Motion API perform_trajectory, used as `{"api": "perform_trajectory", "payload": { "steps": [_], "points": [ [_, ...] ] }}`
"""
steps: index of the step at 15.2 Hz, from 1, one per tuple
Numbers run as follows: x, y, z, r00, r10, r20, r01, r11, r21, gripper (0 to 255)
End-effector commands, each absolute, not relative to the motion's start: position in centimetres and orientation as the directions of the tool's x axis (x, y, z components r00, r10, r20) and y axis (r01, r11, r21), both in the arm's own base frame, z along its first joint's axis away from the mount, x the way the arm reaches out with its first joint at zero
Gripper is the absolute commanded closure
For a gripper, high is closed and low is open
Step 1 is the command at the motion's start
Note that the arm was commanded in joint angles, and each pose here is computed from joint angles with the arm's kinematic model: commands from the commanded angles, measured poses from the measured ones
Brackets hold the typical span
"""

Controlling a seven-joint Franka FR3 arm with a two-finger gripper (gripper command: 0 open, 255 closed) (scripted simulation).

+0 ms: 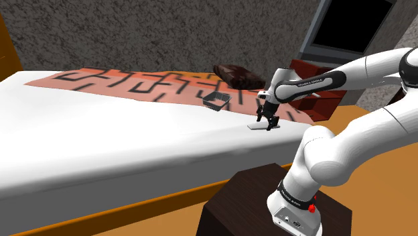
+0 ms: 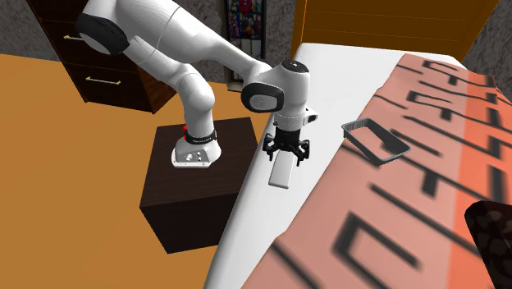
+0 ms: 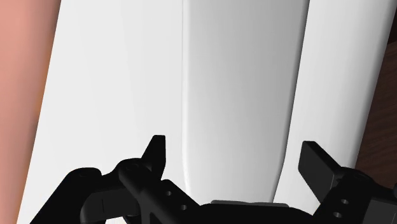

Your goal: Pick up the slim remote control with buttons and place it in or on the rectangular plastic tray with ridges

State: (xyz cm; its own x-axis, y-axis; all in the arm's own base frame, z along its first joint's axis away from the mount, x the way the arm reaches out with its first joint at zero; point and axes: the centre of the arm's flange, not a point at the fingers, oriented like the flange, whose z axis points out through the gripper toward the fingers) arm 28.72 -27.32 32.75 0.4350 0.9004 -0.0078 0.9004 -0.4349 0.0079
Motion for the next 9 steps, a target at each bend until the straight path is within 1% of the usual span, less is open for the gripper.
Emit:
{"api": "perform_trajectory", "payload": {
  "steps": [1,2,9],
  "points": [
    [28.72,-27.32,32.75,0.435,0.9,-0.008,0.9,-0.435,0.008,0],
    [28.72,-27.32,32.75,0.435,0.9,-0.008,0.9,-0.435,0.008,255],
    [28.72,-27.31,32.75,0.435,0.9,-0.008,0.9,-0.435,0.008,255]
  ]
}}
